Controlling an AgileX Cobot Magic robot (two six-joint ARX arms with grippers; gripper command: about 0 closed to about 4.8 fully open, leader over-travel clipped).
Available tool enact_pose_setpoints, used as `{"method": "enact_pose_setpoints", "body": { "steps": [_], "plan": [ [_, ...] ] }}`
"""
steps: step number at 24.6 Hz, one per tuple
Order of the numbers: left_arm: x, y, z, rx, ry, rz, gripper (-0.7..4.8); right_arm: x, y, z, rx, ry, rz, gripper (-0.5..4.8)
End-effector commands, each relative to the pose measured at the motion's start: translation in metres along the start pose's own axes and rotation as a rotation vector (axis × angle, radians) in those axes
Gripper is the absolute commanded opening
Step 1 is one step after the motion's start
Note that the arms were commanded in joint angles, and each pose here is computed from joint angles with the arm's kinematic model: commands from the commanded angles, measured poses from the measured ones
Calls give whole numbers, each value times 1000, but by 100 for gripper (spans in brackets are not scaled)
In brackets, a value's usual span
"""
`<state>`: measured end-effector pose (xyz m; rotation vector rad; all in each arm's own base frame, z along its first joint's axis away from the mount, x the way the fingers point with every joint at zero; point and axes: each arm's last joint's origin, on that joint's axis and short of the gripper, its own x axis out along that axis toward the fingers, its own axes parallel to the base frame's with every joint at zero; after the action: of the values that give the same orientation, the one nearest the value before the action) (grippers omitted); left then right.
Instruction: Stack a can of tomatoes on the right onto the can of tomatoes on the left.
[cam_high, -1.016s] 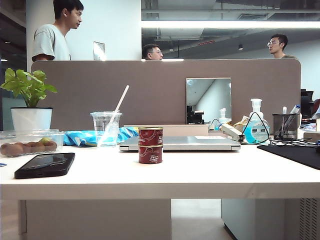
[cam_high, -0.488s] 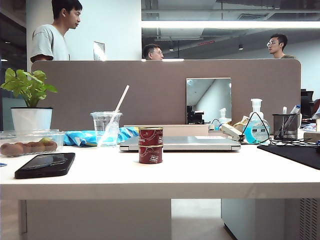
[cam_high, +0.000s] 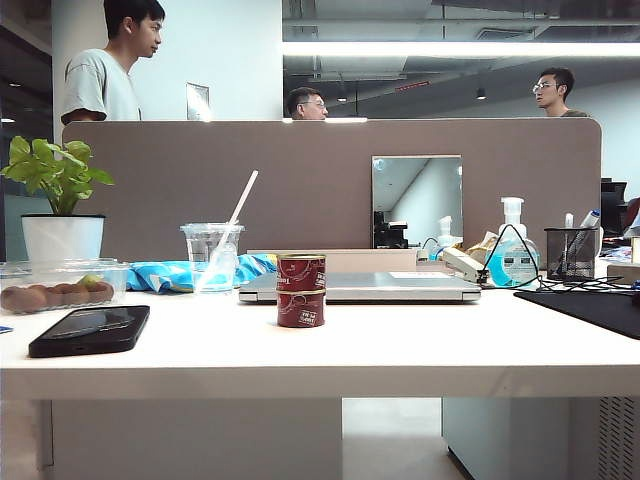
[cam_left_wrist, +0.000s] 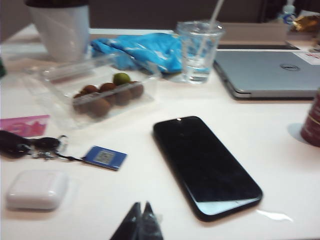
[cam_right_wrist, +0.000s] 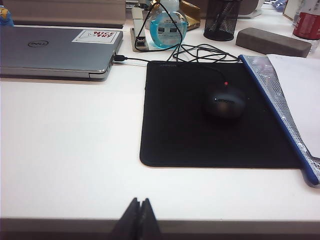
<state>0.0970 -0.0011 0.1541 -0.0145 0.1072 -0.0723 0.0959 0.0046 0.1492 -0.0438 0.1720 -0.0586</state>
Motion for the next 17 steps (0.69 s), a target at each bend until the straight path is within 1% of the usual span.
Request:
{"method": "enact_pose_setpoints", "body": {
  "steps": [1, 4, 17],
  "plan": [
    [0, -1, 1, -2, 3, 17, -4, 1, 0, -1, 4, -4, 0, -1],
    [0, -2, 1, -4, 4, -18, -4, 1, 0, -1, 4, -3, 0, -1],
    [0, -2, 1, -4, 4, -18, -4, 1, 0, -1, 4, -3, 0, -1]
  ]
}}
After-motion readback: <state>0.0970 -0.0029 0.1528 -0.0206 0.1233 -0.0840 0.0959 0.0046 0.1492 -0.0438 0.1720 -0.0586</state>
